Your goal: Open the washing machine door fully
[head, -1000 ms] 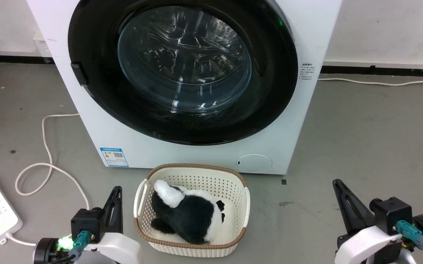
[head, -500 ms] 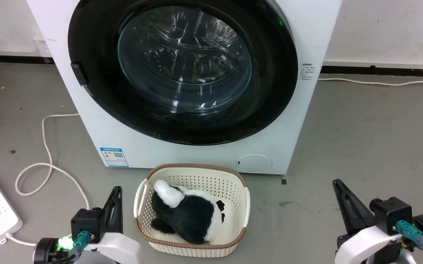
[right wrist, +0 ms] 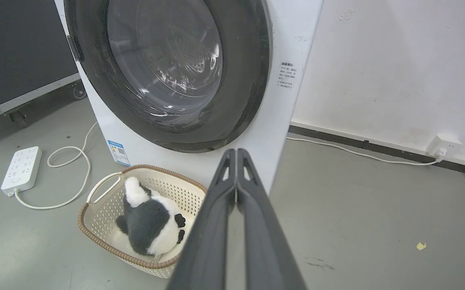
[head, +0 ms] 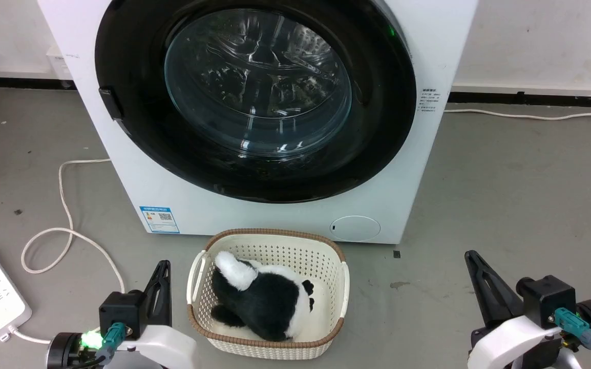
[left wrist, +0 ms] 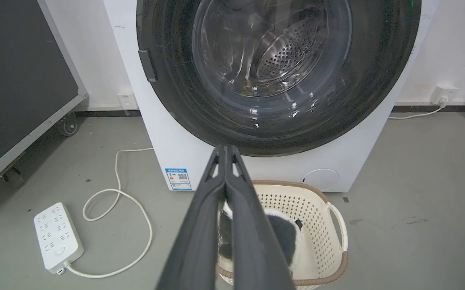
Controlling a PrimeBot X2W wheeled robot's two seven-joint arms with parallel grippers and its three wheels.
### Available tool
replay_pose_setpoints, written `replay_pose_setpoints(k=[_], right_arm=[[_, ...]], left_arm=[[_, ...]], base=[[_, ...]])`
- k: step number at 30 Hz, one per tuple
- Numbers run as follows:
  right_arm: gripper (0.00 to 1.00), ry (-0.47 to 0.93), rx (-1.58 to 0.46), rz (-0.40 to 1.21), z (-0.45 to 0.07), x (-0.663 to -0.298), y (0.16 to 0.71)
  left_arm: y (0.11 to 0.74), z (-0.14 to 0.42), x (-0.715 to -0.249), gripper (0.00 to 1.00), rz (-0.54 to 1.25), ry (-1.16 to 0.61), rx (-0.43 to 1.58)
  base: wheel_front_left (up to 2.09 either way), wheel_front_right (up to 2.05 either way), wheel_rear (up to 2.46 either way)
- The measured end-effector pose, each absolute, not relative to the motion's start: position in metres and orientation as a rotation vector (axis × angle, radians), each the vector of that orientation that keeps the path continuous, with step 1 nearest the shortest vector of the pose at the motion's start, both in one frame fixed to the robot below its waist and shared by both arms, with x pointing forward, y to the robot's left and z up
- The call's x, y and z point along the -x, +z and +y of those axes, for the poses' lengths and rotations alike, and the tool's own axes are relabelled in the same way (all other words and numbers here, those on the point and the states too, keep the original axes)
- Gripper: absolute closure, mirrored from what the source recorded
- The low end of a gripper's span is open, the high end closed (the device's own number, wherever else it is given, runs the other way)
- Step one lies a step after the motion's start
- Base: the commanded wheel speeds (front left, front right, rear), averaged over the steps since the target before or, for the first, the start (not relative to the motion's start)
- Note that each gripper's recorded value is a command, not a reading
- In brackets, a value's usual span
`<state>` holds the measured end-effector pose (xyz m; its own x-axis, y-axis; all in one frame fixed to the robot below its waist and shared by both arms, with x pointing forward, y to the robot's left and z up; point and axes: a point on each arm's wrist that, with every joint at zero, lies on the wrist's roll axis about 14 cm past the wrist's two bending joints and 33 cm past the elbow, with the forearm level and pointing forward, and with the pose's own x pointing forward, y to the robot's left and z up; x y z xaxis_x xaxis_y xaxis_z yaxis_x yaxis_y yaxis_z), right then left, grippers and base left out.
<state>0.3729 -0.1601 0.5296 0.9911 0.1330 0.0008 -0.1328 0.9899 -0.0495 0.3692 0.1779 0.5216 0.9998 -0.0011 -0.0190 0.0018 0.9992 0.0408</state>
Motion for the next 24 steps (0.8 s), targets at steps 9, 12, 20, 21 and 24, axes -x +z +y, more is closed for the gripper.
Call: replay_pose_setpoints(k=[9, 12, 20, 21, 24], right_arm=[[0.0, 0.134, 0.049, -0.004, -0.1598, -0.3729, 0.5296], [0.0, 0.135, 0.049, -0.004, -0.1594, -0.3729, 0.5296], [0.0, 0.135, 0.041, -0.011, -0.1595, -0.3729, 0.5301], [0.0, 0.135, 0.038, -0.011, -0.1595, -0.373, 0.53], [0.0, 0.136, 0.035, -0.017, -0.1594, -0.3732, 0.5301]], left_arm=[[0.5213, 0.178, -0.3691, 0.0, 0.02, -0.001, -0.039], [0.5212, 0.1781, -0.3691, 0.0, 0.02, -0.001, -0.039], [0.5221, 0.1768, -0.3694, 0.0, 0.011, -0.005, -0.038], [0.522, 0.1765, -0.3695, 0.0, 0.011, -0.006, -0.038], [0.5225, 0.1754, -0.3697, 0.0, 0.005, -0.009, -0.038]], base=[[0.0, 0.0, 0.0], [0.0, 0.0, 0.0], [0.0, 0.0, 0.0], [0.0, 0.0, 0.0], [0.0, 0.0, 0.0]])
